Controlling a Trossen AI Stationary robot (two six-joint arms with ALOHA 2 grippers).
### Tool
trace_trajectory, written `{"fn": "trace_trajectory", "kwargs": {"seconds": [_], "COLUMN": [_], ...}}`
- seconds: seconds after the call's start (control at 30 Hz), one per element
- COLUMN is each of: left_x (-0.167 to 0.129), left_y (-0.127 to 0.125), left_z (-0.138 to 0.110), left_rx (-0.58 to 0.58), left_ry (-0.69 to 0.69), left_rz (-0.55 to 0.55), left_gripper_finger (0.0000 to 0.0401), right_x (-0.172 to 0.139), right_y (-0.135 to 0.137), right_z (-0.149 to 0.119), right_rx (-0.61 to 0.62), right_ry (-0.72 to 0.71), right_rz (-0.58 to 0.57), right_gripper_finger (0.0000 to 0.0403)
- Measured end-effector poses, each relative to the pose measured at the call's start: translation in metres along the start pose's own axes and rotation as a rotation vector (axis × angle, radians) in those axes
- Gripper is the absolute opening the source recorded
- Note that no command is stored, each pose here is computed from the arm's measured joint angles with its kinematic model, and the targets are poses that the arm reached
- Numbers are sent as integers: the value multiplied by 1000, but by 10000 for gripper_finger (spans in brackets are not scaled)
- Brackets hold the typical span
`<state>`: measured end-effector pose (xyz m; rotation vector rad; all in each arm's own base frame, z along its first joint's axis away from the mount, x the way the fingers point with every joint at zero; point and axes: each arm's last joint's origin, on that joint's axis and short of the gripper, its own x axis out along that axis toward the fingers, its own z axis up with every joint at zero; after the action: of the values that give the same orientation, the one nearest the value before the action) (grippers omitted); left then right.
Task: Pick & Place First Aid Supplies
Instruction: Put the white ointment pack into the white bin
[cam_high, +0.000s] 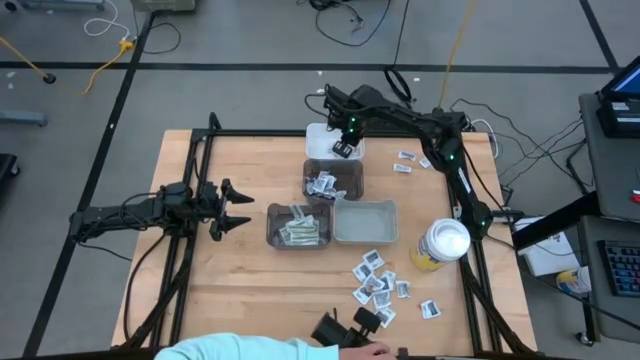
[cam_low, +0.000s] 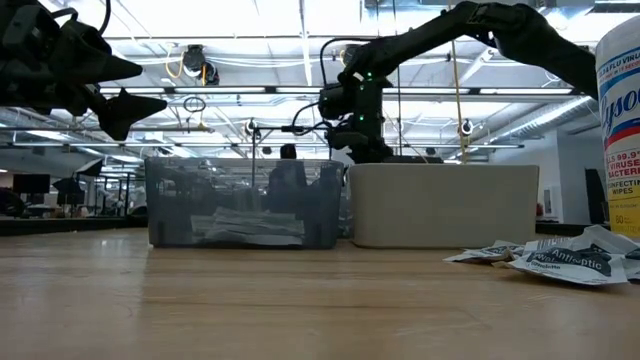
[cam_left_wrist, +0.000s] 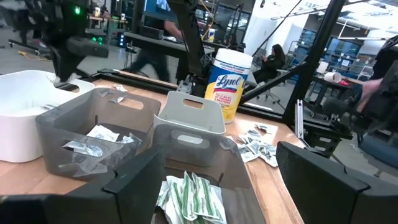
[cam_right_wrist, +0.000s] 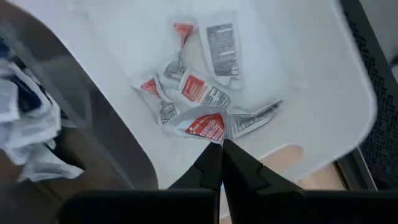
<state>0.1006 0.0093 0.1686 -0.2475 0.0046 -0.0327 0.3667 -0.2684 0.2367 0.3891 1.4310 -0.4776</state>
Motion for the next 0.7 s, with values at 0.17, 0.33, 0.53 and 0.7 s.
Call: {"fn": "trace_trajectory", "kwargs": {"seconds": [0.17,0.33,0.53,0.7], "left_x": [0,0,0,0], "left_y": [0,0,0,0], "left_z": [0,0,0,0], "left_rx": [0,0,0,0], "left_ry": [0,0,0,0], "left_rz": [0,0,0,0], "left_gripper_finger": [310,310,310,310], "right_x": [21,36,36,36], "right_y": [6,10,11,12], "right_z": [0,-4,-2,-1], "right_rx": [-16,-20,-17,-20], "right_ry": [-3,30,3,0], "right_rz": [-1,1,16,27], "right_gripper_finger": [0,4,68,165]}}
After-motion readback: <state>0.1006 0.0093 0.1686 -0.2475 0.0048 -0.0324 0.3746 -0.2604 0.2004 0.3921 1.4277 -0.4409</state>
